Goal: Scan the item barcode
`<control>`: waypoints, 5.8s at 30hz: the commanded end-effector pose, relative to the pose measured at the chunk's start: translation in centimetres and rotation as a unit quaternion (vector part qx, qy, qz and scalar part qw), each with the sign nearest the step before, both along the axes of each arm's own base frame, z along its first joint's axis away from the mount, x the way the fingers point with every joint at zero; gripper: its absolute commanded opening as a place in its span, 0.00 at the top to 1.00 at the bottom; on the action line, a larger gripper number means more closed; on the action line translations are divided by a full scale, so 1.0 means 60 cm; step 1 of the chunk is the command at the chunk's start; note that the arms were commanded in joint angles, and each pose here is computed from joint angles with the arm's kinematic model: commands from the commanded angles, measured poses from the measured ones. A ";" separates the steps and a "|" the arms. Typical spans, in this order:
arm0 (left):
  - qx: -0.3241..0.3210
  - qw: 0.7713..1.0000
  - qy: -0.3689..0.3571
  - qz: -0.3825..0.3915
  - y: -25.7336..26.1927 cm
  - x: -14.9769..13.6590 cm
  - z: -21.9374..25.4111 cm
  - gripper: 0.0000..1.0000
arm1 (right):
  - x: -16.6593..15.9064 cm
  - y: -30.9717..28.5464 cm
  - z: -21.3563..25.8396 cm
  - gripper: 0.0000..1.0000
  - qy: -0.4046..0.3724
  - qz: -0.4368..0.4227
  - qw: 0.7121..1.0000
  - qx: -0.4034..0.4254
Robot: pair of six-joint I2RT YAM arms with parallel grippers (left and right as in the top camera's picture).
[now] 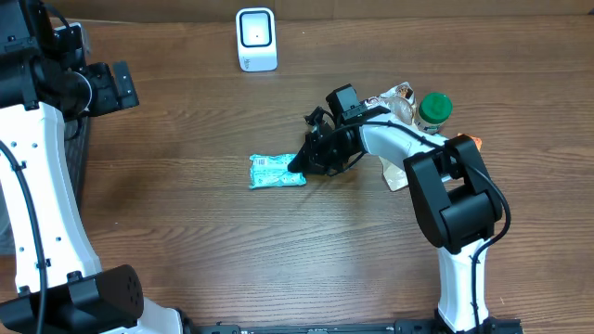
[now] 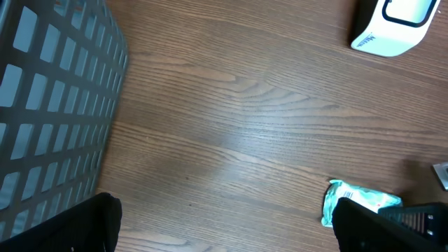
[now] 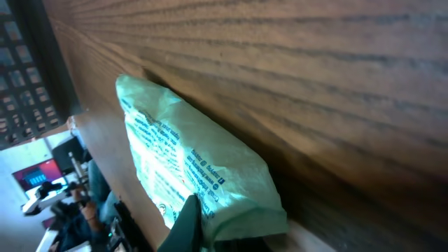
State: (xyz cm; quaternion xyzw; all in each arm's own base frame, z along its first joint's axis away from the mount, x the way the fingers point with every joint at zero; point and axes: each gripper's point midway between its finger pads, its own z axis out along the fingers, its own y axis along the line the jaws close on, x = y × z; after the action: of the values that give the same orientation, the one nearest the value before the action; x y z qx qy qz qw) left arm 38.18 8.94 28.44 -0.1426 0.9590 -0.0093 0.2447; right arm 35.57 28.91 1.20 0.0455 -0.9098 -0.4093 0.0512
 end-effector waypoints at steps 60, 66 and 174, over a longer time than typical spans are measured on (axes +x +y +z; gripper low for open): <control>-0.002 1.000 -0.008 -0.002 -0.006 0.003 0.008 0.00 | 0.450 -0.002 0.390 0.96 -0.672 0.017 0.578 -0.463; -0.002 1.000 -0.008 -0.002 -0.006 0.003 0.008 0.00 | 0.466 0.036 0.334 0.96 -0.695 0.170 0.472 -0.515; -0.002 1.000 -0.008 -0.002 -0.006 0.003 0.008 0.00 | 0.035 -0.505 0.205 0.96 0.022 -0.336 0.828 -0.449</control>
State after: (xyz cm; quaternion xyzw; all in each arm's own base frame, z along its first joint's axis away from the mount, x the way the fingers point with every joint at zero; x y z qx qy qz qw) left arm 38.22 8.94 28.37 -0.1428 0.9592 -0.0096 0.2438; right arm 37.37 0.06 13.35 -0.3137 -0.9462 0.0630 -0.0472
